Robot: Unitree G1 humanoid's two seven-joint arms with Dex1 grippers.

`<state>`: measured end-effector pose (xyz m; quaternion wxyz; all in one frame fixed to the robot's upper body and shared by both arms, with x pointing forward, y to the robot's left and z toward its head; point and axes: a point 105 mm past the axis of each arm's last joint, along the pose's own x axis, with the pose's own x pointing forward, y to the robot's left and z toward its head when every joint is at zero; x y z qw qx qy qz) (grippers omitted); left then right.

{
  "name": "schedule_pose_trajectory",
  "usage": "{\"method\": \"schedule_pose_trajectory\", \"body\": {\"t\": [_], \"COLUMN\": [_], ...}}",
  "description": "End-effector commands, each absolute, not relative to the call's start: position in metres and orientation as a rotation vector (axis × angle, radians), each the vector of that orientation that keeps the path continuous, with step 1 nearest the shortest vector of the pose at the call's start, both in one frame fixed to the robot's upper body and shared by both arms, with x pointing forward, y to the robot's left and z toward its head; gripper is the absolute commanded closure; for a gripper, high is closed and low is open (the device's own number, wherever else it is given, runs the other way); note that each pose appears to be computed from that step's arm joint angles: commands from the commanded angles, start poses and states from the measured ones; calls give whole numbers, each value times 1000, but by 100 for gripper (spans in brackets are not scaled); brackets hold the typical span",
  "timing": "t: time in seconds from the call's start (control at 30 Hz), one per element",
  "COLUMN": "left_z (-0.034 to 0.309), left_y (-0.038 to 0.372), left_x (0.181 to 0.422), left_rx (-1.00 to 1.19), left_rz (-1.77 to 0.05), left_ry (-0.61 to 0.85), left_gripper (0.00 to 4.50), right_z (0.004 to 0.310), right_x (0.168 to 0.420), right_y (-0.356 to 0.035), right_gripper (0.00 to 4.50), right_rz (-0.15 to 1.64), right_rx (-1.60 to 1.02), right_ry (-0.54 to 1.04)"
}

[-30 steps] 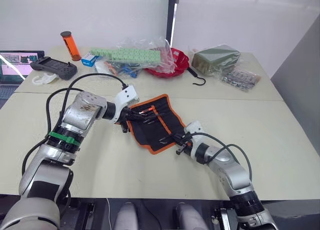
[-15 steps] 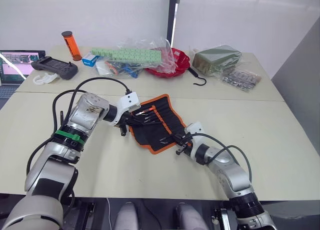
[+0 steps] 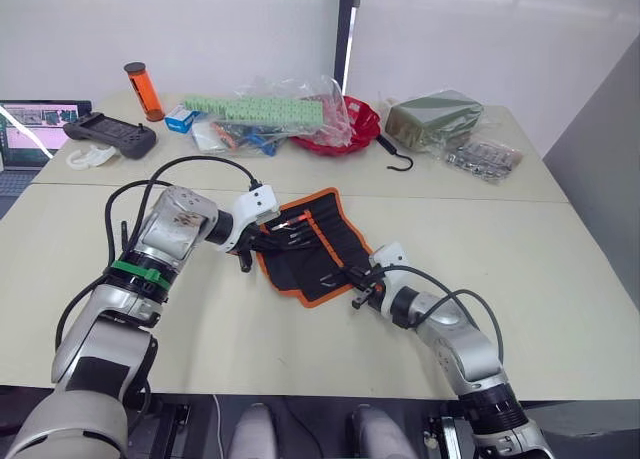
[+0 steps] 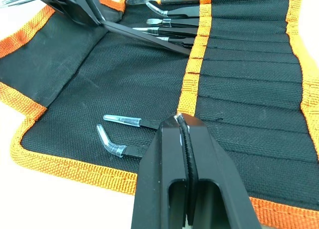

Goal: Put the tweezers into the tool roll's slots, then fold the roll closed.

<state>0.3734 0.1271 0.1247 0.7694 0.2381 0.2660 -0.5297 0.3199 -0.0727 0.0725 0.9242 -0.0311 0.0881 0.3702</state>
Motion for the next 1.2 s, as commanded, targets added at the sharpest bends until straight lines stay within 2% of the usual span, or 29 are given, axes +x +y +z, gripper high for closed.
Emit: {"method": "schedule_pose_trajectory", "body": {"t": [0.03,0.4,0.7,1.17,1.2], "left_z": [141,129,133,127,128], "left_y": [119,91,72,65,66], "left_x": [380,391,400,406,405], "left_rx": [536,524,477,501,494], "left_rz": [-1149,-1148,-1144,-1130,-1136], "left_ry": [509,453,398,377,378], "left_gripper": [449,449,449,449,410], "right_z": [57,54,55,55,55], "right_x": [320,317,317,317,317], "right_y": [-82,-79,-77,-75,-75], "right_gripper": [450,450,450,450,450], "right_rz": [722,731,744,747,747], "right_rx": [-81,-82,-102,-102,-102], "right_ry": [247,256,254,252,253]}}
